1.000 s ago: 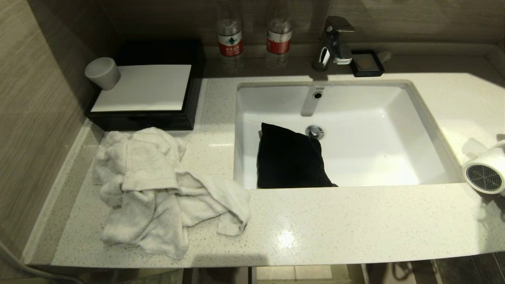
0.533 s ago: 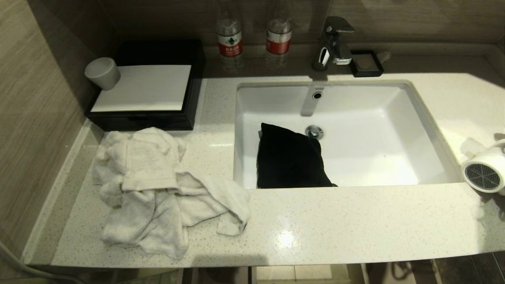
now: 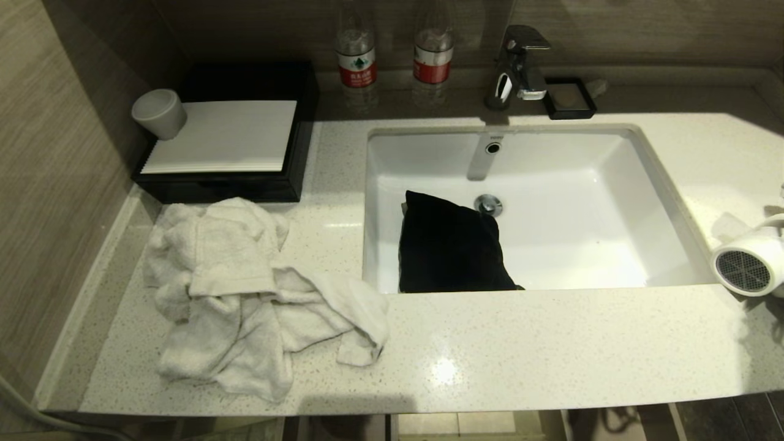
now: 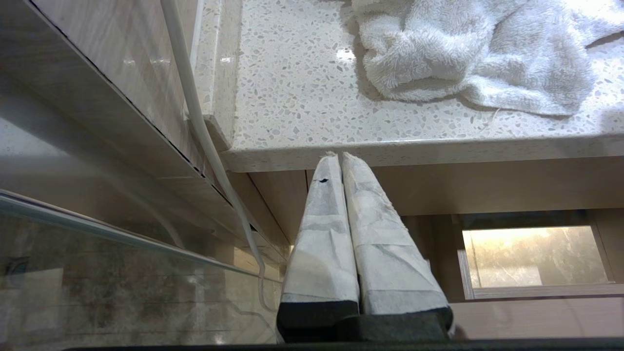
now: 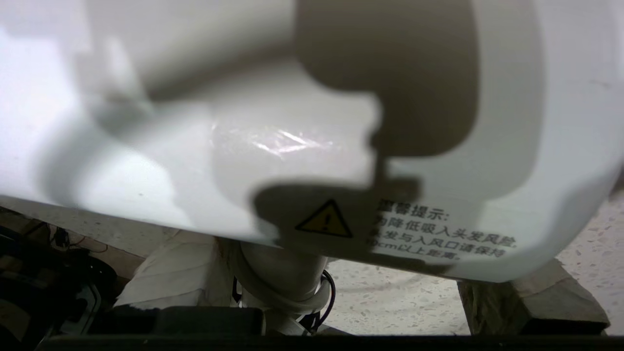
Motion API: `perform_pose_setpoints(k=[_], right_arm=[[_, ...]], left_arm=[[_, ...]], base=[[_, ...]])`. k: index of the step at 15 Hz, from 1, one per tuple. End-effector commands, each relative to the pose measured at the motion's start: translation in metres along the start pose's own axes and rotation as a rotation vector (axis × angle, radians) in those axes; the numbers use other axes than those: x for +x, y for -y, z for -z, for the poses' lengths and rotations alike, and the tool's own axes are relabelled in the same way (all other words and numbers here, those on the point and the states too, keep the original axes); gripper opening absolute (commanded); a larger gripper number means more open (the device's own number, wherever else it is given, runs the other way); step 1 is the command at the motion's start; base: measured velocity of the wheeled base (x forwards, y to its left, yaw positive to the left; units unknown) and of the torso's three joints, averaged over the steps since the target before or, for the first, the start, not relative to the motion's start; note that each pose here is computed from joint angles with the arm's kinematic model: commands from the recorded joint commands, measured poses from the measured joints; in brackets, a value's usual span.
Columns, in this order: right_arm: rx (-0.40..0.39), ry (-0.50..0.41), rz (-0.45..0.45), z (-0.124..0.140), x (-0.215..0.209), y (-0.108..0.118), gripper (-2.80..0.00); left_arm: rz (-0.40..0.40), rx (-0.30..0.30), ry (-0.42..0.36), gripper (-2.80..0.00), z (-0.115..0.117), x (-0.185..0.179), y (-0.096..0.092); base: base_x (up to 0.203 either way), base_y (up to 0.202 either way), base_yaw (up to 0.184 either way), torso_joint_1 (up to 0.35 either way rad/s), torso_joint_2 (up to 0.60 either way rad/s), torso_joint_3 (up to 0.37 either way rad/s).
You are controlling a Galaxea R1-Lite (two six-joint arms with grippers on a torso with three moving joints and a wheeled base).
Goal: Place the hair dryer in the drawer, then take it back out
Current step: Pick up the hairdryer
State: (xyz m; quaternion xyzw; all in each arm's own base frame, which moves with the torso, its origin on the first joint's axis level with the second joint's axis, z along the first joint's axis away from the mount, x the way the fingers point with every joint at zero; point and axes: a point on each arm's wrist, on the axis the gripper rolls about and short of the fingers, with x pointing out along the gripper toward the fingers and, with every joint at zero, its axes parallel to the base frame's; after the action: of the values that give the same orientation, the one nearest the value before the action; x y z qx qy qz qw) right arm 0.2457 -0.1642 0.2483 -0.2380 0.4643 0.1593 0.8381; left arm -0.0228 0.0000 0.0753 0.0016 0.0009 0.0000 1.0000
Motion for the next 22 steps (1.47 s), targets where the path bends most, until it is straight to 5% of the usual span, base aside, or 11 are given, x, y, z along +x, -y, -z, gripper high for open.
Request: perform_pose_setpoints(k=[1, 8, 19, 20, 22], right_arm=[[-0.014, 0.011, 0.019, -0.002, -0.006, -0.002, -2.80], [-0.015, 0.007, 0.010, 0.003, -0.011, -0.014, -2.80], [-0.033, 0.029, 0.052, 0.001, 0.003, -0.001, -2.80], [-0.034, 0.028, 0.051, 0.001, 0.003, -0.001, 0.00], [-0.034, 0.027, 0.052, 0.001, 0.003, -0.001, 0.00]], left_arm=[[0.000, 0.000, -0.001, -2.80, 0.000, 0.000, 0.000], [0.000, 0.000, -0.001, -2.80, 0.000, 0.000, 0.000], [0.000, 0.000, 0.000, -2.80, 0.000, 0.000, 0.000], [0.000, 0.001, 0.000, -2.80, 0.000, 0.000, 0.000], [0.000, 0.000, 0.000, -2.80, 0.000, 0.000, 0.000]], base=[[0.000, 0.000, 0.000, 0.000, 0.00, 0.000], [0.000, 0.000, 0.000, 0.000, 0.00, 0.000], [0.000, 0.000, 0.000, 0.000, 0.00, 0.000], [0.000, 0.000, 0.000, 0.000, 0.00, 0.000], [0.000, 0.000, 0.000, 0.000, 0.00, 0.000]])
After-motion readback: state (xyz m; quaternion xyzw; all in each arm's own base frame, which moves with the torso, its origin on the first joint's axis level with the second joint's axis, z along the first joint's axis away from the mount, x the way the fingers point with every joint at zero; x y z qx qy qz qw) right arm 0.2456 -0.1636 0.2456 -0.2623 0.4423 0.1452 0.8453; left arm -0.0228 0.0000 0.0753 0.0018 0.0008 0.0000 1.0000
